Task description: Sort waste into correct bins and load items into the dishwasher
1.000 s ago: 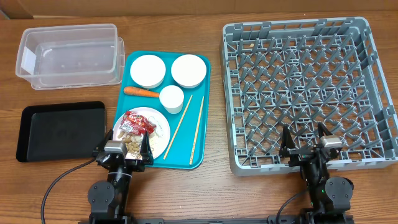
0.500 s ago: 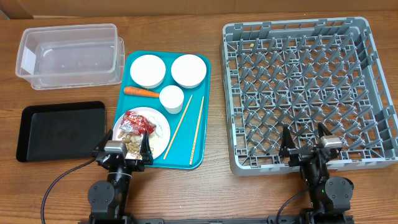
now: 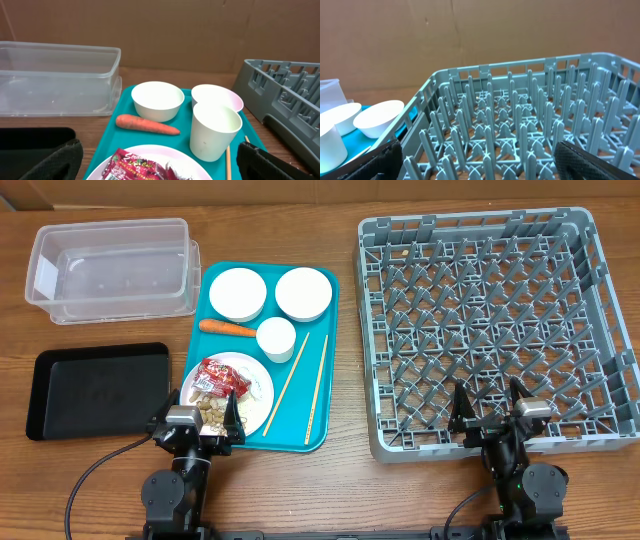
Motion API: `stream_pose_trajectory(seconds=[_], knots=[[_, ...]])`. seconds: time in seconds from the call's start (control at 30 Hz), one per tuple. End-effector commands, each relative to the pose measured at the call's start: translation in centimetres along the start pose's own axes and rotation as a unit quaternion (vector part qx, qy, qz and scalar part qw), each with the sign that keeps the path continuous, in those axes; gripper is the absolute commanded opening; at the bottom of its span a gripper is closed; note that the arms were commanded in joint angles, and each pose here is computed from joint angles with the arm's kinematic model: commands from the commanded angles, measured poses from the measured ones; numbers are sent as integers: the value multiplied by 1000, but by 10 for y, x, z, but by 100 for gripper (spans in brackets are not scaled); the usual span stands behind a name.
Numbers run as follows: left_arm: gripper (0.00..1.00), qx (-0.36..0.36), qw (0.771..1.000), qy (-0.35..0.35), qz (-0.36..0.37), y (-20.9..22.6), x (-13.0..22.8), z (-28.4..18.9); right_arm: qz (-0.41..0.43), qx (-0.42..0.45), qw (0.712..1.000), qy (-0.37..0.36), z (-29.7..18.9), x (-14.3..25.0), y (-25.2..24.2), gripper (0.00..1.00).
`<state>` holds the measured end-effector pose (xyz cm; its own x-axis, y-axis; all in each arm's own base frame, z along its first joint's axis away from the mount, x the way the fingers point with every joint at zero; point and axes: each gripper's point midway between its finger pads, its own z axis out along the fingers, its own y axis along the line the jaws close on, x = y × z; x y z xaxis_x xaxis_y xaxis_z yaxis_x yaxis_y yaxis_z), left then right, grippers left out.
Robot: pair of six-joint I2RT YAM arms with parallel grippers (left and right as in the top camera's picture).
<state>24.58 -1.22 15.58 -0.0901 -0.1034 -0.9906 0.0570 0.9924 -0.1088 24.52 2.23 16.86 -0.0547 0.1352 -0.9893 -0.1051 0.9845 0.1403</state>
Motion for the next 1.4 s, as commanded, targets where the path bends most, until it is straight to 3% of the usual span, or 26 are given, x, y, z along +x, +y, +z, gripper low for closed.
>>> stream_pose_trajectory(seconds=[0.0,0.3,0.53,0.73,1.03,1.37], knots=[[100,-10,1000,-3,-8,3,-11,-4,7,1,1000,-14,-5,-21,3,100],[100,-30,999,35,-28,5,-39,-4,10,12,999,32,-5,-48,5,100],[100,-35,993,109,-29,2,-68,23,14,22,994,107,14,-68,6,100],[100,-46,978,201,-32,1,-88,51,18,34,982,184,31,-78,7,100],[100,-47,934,352,-43,-5,-104,77,26,49,950,306,47,-69,5,100],[100,-27,922,381,-59,-14,-102,89,17,79,941,328,49,-66,-5,100]])
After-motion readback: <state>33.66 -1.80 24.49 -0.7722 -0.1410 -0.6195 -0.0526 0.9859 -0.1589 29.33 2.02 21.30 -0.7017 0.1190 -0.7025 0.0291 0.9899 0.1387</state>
